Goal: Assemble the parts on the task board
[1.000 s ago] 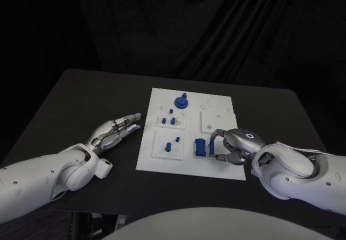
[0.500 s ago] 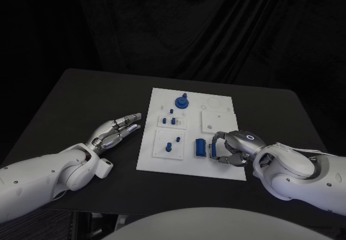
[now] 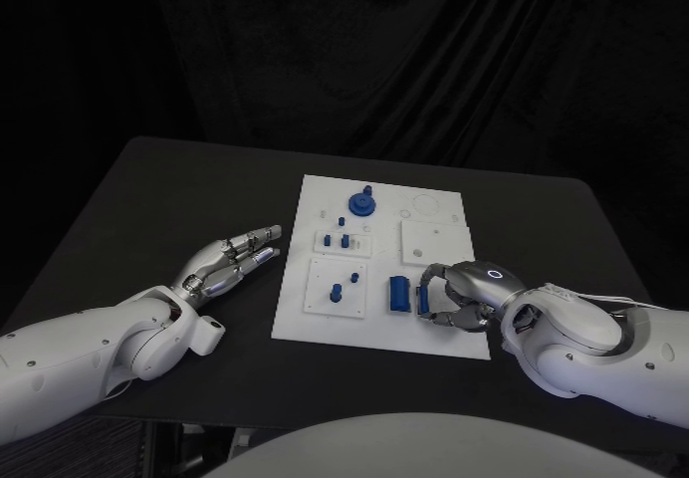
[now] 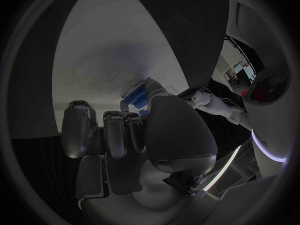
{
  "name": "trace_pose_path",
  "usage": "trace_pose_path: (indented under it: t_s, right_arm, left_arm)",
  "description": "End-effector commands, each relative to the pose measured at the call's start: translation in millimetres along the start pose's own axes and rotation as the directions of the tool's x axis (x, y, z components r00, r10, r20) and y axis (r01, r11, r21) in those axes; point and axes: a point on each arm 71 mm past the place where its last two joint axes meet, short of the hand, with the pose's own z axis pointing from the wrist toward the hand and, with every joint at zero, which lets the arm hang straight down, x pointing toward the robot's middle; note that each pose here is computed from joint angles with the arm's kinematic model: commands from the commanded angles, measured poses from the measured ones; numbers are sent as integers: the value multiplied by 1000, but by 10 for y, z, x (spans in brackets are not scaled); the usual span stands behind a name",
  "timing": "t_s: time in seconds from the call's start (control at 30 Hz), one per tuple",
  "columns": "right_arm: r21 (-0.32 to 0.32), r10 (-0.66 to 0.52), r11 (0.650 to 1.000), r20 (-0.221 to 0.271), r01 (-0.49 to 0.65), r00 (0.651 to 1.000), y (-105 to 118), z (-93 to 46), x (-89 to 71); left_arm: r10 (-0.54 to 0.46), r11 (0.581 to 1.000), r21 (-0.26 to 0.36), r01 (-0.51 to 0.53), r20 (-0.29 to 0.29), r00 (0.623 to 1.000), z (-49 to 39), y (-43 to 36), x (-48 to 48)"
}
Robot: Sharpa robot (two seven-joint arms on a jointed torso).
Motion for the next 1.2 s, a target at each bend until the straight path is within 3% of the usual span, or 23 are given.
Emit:
trace_pose_path:
  t_s: [0.03,0.83,1.2]
  right_arm:
    - [21,-10,1000,-9,11,1000,-12,0,16]
    - [39,-18,999,-30,19,999,-11,4,33]
    - [19,-6,1000,18,6,1000,0,-13,-7]
  left_arm:
    - [-12,1000,23,13,-9,1000,-7,-2,23]
    - [-15,1000,19,15,-12,1000,-5,4,27]
    - [-15,1000,20,15,-12,1000,-8,5,28]
